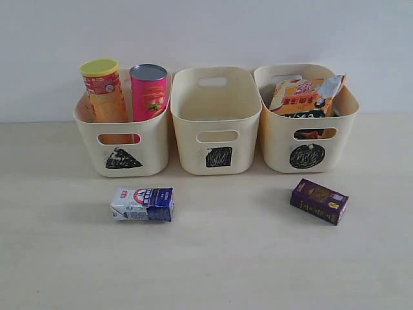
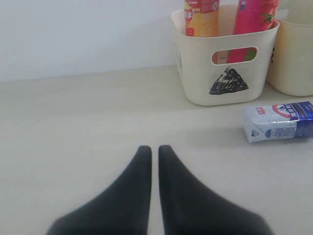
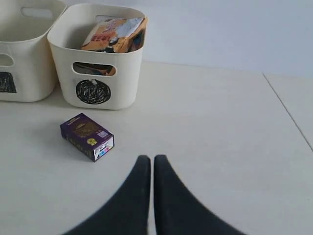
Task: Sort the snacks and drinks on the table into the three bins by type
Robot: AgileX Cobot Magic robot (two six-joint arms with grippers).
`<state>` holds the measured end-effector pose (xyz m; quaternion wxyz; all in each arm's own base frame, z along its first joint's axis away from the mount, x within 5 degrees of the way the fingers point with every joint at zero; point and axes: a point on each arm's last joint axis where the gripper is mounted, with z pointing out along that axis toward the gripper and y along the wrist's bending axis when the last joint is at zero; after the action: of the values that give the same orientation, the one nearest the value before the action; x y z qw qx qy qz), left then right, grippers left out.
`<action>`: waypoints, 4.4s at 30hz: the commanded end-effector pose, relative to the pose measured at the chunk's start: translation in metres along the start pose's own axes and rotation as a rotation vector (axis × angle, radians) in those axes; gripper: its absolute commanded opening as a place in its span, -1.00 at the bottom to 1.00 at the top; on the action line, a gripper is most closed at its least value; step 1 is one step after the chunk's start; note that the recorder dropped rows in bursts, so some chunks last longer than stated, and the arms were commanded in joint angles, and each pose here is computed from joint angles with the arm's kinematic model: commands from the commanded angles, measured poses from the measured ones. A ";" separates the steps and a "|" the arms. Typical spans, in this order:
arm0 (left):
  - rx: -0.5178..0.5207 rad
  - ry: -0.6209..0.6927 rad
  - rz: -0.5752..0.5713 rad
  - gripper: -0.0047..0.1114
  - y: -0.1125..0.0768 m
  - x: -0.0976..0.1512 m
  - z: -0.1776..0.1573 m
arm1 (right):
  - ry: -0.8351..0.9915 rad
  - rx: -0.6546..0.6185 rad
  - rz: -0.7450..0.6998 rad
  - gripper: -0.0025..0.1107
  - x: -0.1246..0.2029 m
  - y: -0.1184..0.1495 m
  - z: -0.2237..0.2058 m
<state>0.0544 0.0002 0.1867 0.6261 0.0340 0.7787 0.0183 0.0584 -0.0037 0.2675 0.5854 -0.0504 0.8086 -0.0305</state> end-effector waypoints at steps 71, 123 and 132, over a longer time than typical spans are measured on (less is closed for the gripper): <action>-0.002 -0.012 -0.007 -0.84 0.000 0.000 0.000 | -0.040 0.062 0.063 -0.96 0.084 0.010 0.022; 0.086 -0.630 -0.427 -0.84 0.004 -0.053 -0.017 | -0.042 0.062 0.064 -0.96 0.083 0.010 0.022; 0.135 -0.595 -0.376 -0.84 0.003 -0.128 -0.006 | -0.042 0.062 0.064 -0.96 0.083 0.010 0.022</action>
<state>0.0609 -0.0031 0.2939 0.8293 -0.0770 0.5291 -0.1623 0.0529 -0.0037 0.1812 0.5991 -0.0118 0.7998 -0.0368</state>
